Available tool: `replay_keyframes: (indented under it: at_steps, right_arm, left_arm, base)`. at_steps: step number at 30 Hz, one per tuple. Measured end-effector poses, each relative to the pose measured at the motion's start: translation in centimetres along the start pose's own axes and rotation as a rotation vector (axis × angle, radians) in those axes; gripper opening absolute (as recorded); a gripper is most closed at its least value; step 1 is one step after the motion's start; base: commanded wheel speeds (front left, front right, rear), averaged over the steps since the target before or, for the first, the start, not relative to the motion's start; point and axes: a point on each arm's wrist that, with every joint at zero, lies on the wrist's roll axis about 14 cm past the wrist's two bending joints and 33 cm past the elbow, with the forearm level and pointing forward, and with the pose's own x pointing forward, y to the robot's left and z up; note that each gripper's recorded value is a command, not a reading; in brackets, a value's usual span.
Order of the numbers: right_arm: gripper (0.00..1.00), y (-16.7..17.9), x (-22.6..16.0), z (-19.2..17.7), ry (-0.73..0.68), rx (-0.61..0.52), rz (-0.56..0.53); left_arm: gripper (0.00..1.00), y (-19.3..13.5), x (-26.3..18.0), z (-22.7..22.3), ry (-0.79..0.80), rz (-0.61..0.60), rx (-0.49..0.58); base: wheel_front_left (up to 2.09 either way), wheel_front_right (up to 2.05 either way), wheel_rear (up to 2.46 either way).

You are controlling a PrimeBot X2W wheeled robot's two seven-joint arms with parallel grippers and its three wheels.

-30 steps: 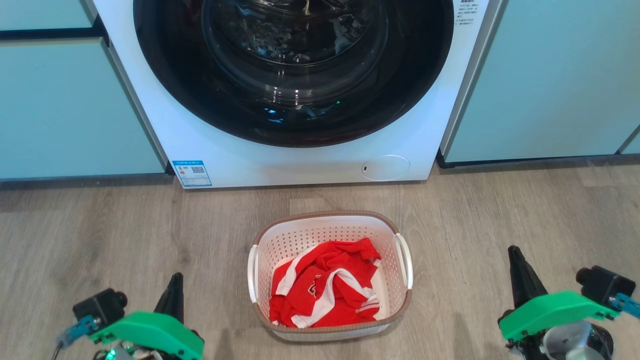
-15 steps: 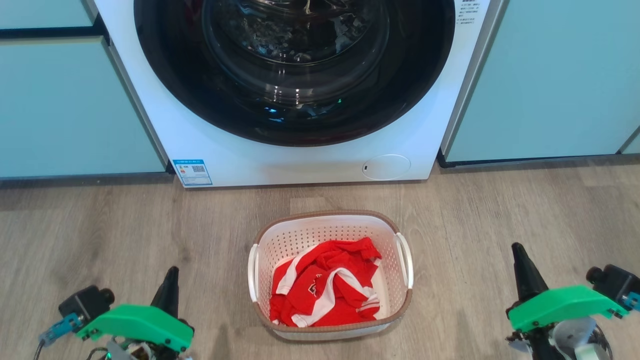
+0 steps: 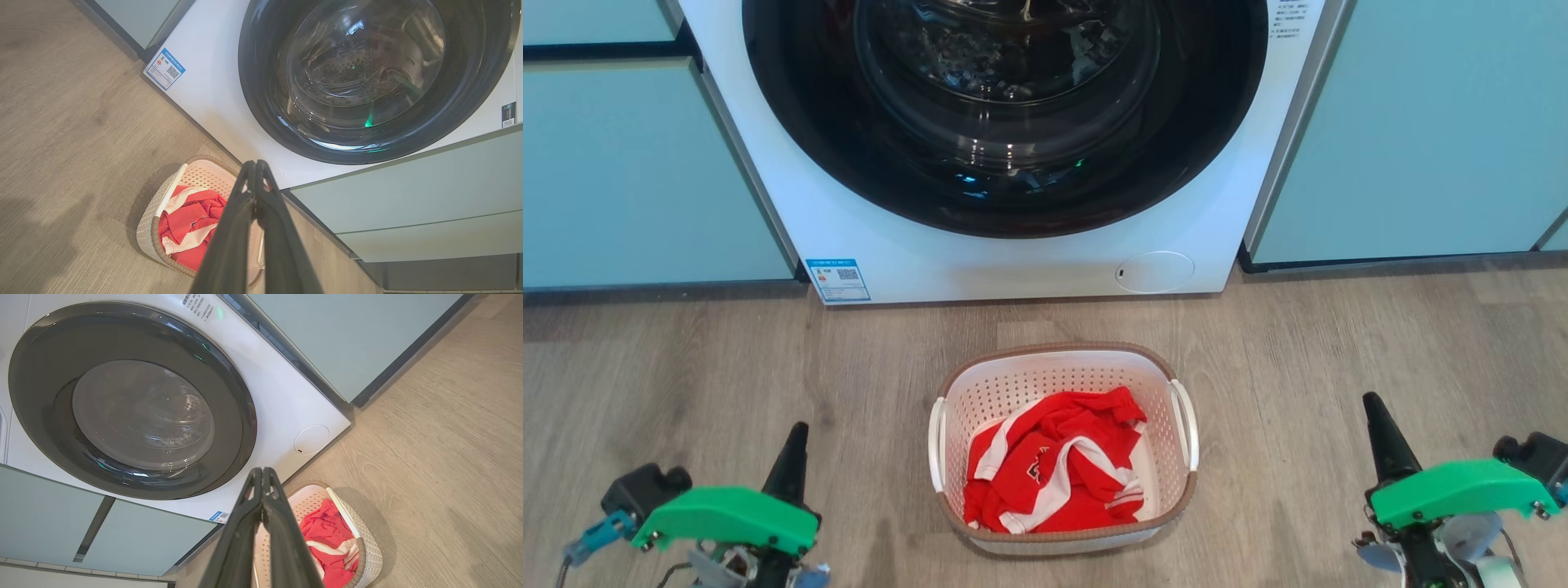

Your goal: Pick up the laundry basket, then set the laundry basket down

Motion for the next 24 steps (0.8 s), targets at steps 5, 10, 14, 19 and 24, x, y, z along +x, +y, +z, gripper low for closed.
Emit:
replay_keyframes:
  at_steps: [5, 10, 14, 19, 24]
  right_arm:
    - [0.0, -0.3, 0.0, 0.1, -0.003, 0.06, -0.01]
    - [0.0, -0.4, 0.1, 0.1, -0.001, 0.132, -0.014]
    - [0.0, -0.1, 0.5, 0.5, -0.013, 0.179, -0.007]
    - [0.0, -0.4, 0.5, 0.4, -0.008, 0.228, -0.017]
    - [0.0, -0.6, 0.5, 0.4, -0.008, 0.289, -0.022]
  left_arm:
    - [0.0, -0.3, 0.4, 0.4, -0.002, -0.016, -0.054]
    - [0.0, 0.0, 0.4, 0.7, -0.009, -0.013, -0.124]
    - [0.0, -0.5, 0.7, 0.9, -0.011, -0.033, -0.177]
    - [0.0, -0.5, 0.8, 1.3, -0.022, -0.039, -0.223]
    - [0.0, -0.4, 0.8, 1.3, -0.02, -0.046, -0.284]
  base:
    - [0.0, 0.0, 0.0]
    - [0.0, 0.0, 0.0]
    - [0.0, 0.0, 0.0]
    - [0.0, 0.0, 0.0]
    - [0.0, 0.0, 0.0]
